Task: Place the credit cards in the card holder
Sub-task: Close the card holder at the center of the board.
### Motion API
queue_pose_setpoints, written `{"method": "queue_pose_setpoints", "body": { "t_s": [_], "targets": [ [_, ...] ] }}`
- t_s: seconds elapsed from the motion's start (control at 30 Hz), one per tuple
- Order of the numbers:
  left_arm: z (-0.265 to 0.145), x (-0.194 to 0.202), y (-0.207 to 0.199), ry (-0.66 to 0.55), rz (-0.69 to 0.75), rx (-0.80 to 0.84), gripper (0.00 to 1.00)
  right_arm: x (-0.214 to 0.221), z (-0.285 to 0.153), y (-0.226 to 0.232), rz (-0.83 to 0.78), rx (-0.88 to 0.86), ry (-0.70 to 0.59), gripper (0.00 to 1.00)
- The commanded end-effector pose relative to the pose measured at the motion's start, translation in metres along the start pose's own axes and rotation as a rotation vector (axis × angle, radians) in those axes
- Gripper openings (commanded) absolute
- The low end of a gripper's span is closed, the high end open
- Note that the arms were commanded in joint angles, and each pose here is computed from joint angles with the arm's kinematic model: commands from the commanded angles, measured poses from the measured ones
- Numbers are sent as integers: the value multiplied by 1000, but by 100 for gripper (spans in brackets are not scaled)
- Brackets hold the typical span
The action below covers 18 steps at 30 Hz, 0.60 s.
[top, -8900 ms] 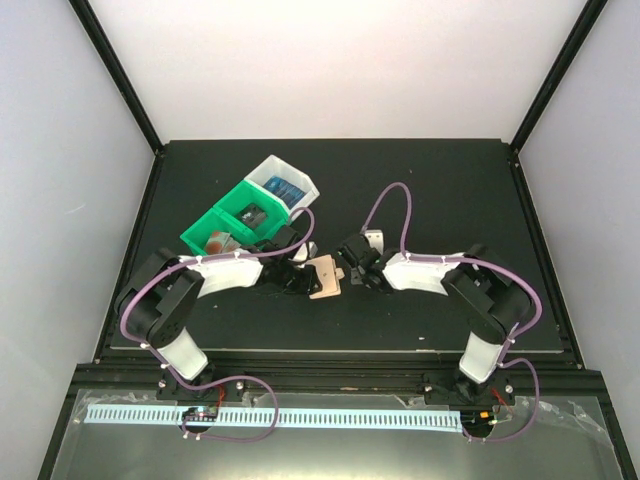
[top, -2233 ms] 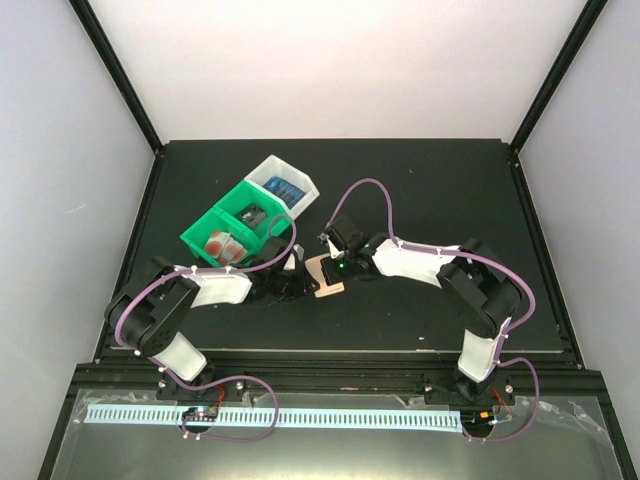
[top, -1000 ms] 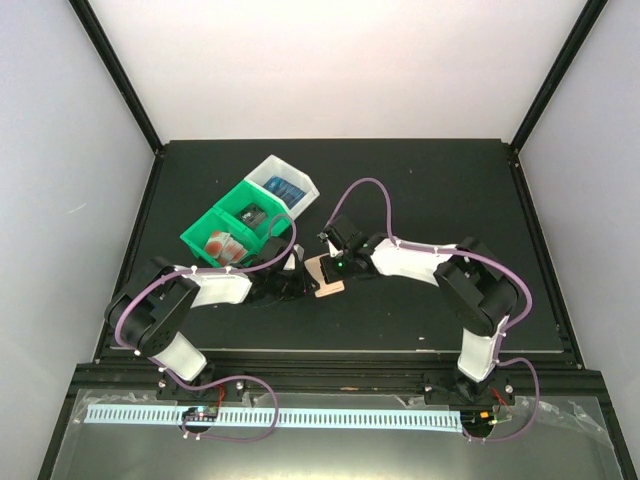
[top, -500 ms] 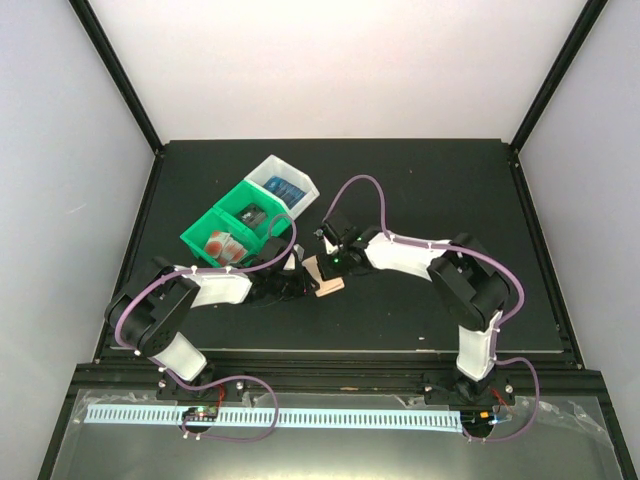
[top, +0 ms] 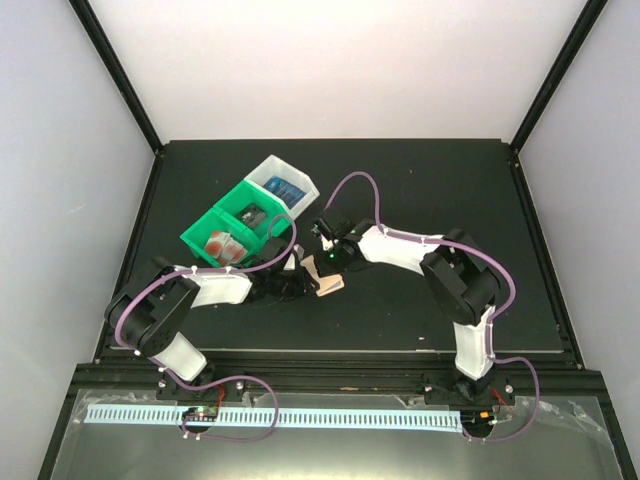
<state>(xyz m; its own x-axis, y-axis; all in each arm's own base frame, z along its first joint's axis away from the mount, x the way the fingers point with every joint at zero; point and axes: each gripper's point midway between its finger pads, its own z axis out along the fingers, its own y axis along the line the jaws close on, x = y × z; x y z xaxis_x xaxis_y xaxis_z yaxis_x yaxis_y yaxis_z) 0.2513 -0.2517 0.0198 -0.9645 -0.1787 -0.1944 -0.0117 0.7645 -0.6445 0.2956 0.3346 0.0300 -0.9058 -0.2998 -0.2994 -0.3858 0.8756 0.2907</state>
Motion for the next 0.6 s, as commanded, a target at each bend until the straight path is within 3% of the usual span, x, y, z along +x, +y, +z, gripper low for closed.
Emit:
{"method": "queue_pose_setpoints", "body": {
  "t_s": [0.0,0.27,0.4,0.57],
  "targets": [
    [2,11,34,18,-37,-114,23,49,39,-38,61,120,180,1],
    [0,9,35,7,-55,-102,22,60,48,-50,78,171,229,1],
    [-5,5,29,-6,-49,-79,24,38,32,-33,70,104,155,1],
    [-20,-7,21,-46,-30,-71,30,-11,-20,-11,70,43,-26,18]
  ]
}}
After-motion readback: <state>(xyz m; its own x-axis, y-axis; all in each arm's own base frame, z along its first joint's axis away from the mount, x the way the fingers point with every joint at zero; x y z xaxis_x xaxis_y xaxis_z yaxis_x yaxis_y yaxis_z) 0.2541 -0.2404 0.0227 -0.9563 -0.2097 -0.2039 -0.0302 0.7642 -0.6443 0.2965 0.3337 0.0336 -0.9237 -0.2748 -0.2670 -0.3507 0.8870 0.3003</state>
